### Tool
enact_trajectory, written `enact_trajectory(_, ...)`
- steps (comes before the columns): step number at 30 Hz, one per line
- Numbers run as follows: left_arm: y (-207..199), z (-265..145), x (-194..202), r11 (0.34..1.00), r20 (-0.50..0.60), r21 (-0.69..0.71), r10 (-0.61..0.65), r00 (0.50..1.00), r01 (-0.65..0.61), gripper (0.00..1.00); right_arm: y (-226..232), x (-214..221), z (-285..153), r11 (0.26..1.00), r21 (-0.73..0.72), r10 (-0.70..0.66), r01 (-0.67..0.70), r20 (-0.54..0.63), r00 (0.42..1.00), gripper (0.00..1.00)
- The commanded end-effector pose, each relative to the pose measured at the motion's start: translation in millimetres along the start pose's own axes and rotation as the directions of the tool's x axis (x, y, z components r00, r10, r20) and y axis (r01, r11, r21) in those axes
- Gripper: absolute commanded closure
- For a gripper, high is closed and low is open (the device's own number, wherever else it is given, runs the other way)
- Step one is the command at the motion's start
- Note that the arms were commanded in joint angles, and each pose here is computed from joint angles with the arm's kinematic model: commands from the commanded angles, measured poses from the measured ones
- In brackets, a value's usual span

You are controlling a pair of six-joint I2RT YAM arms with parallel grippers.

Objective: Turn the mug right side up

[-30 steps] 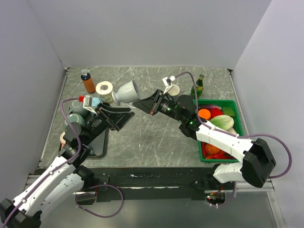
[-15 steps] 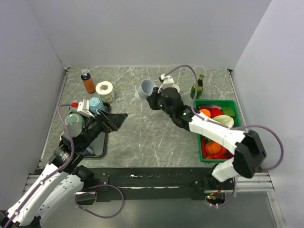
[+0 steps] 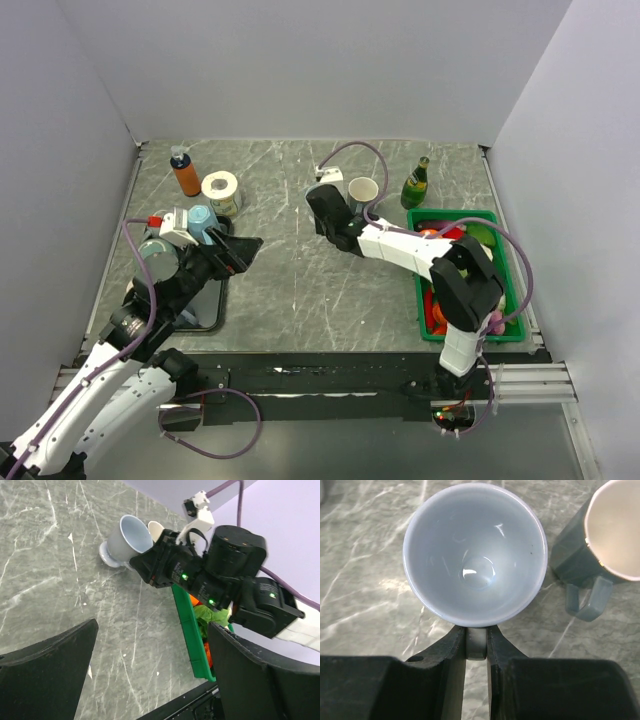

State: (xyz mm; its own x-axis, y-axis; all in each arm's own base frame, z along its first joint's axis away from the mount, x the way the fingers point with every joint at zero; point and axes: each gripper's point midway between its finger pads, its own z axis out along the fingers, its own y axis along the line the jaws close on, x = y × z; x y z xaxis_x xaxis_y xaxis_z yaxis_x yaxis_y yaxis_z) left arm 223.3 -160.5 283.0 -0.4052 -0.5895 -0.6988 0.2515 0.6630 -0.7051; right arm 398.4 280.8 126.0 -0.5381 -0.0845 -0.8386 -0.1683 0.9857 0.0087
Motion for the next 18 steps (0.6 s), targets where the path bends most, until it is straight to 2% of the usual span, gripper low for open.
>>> enact_trajectory(1,-8,-1,-7,0.999,0.029,0.038,-0.002,1.0,0.001,0.04,-7,-56,10,0.995,0.05,0.081,-0.09,0.151,0.985,1.0)
enact_trajectory(18,-6,2,-4,1.0,0.011,0.017,-0.012,1.0,0.012,0.04,-15,-36,53,0.991,0.082,0.101,-0.11,0.1,0.99,1.0)
